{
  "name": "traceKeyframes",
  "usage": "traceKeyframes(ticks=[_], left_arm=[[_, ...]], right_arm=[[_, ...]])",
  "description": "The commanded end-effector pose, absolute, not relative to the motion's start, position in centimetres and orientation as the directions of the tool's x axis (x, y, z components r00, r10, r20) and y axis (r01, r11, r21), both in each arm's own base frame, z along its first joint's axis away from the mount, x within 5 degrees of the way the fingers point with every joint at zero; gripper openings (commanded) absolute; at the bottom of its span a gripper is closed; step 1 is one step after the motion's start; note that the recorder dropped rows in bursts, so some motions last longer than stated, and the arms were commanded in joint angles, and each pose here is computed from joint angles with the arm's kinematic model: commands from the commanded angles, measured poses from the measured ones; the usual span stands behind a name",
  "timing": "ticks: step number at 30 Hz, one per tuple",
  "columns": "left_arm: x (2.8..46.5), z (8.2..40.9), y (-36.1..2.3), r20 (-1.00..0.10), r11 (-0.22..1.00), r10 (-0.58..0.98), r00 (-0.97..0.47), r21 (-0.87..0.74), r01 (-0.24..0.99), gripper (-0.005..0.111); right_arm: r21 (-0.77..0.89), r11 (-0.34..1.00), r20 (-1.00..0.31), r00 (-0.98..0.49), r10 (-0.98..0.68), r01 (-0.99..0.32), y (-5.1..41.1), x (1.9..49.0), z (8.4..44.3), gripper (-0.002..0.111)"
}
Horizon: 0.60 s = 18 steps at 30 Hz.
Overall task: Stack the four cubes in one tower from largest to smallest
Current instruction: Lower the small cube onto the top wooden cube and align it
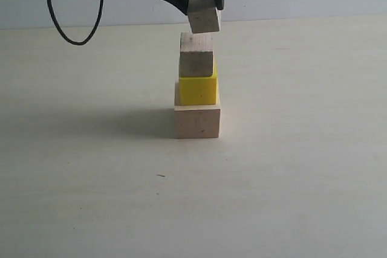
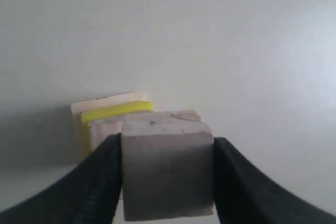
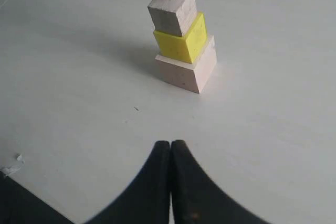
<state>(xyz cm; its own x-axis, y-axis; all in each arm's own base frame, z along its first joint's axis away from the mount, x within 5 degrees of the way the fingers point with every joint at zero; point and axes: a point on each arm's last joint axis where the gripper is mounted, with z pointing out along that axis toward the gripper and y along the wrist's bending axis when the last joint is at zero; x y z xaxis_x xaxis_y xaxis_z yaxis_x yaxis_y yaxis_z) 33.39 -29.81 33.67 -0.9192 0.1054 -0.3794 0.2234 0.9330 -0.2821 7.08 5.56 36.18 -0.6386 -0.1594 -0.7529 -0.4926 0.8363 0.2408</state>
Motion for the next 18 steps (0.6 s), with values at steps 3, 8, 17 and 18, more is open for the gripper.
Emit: traceKeyframes(ticks=[3,8,17,18], left_arm=[[32.6,34.8,-29.0,-0.398,0.934,0.094,-0.913,-0.281,0.219,0.0],[32.2,34.6,-28.6,-0.39,0.94,0.1,-0.915,-0.264,0.215,0.0],[32.6,33.4,-29.0,-0.362,0.946,0.087,-0.928,-0.261,0.19,0.0],[32.7,33.3,-29.1,-0.361,0.947,0.085,-0.929,-0.261,0.188,0.0]], right_arm=[[0.235,0.834,-0.759,-0.63,-0.163,-0.499,5.5,7.0,36.2,0.0],[0.235,0.834,-0.758,-0.631,-0.164,-0.499,5.5,6.9,36.2,0.0],[0.239,0.832,-0.757,-0.633,-0.163,-0.5,5.5,6.9,36.2,0.0],[0.239,0.832,-0.757,-0.633,-0.163,-0.5,5.5,6.9,36.2,0.0]])
